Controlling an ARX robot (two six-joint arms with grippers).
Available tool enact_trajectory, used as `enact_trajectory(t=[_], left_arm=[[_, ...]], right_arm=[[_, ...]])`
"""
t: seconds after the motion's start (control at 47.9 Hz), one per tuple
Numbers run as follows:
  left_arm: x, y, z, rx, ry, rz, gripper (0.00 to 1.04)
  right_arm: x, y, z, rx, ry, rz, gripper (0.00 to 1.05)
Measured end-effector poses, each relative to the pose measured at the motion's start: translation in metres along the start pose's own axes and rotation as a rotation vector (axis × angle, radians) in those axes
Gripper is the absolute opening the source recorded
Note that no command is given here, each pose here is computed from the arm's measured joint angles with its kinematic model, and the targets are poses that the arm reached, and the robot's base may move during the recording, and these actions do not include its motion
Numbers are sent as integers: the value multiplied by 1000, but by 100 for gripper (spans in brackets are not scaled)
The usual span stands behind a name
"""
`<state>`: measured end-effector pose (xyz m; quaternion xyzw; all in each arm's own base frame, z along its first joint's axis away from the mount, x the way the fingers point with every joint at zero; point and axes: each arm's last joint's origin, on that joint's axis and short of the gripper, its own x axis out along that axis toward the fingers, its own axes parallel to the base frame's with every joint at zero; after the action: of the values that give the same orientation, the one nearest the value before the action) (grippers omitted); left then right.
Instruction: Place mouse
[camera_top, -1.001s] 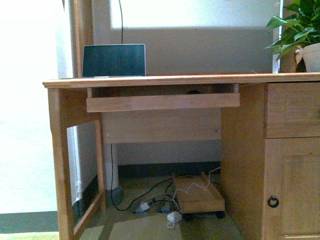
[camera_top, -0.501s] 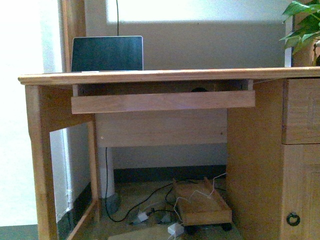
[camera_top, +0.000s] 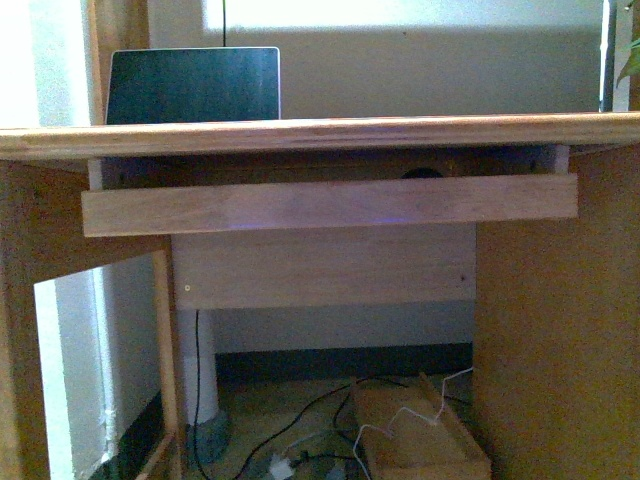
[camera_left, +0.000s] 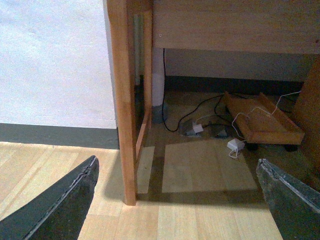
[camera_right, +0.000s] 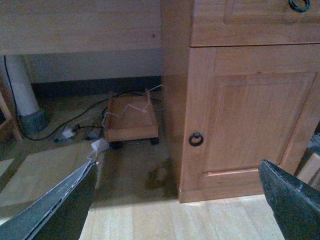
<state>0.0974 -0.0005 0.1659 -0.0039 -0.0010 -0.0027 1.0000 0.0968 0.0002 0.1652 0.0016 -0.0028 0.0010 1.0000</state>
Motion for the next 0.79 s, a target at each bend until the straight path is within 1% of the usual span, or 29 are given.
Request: enact_trajectory(t=[0.793], left_arm=[[0, 0, 0, 0, 0, 0, 97]], right_arm=[[0, 0, 0, 0, 0, 0, 97]])
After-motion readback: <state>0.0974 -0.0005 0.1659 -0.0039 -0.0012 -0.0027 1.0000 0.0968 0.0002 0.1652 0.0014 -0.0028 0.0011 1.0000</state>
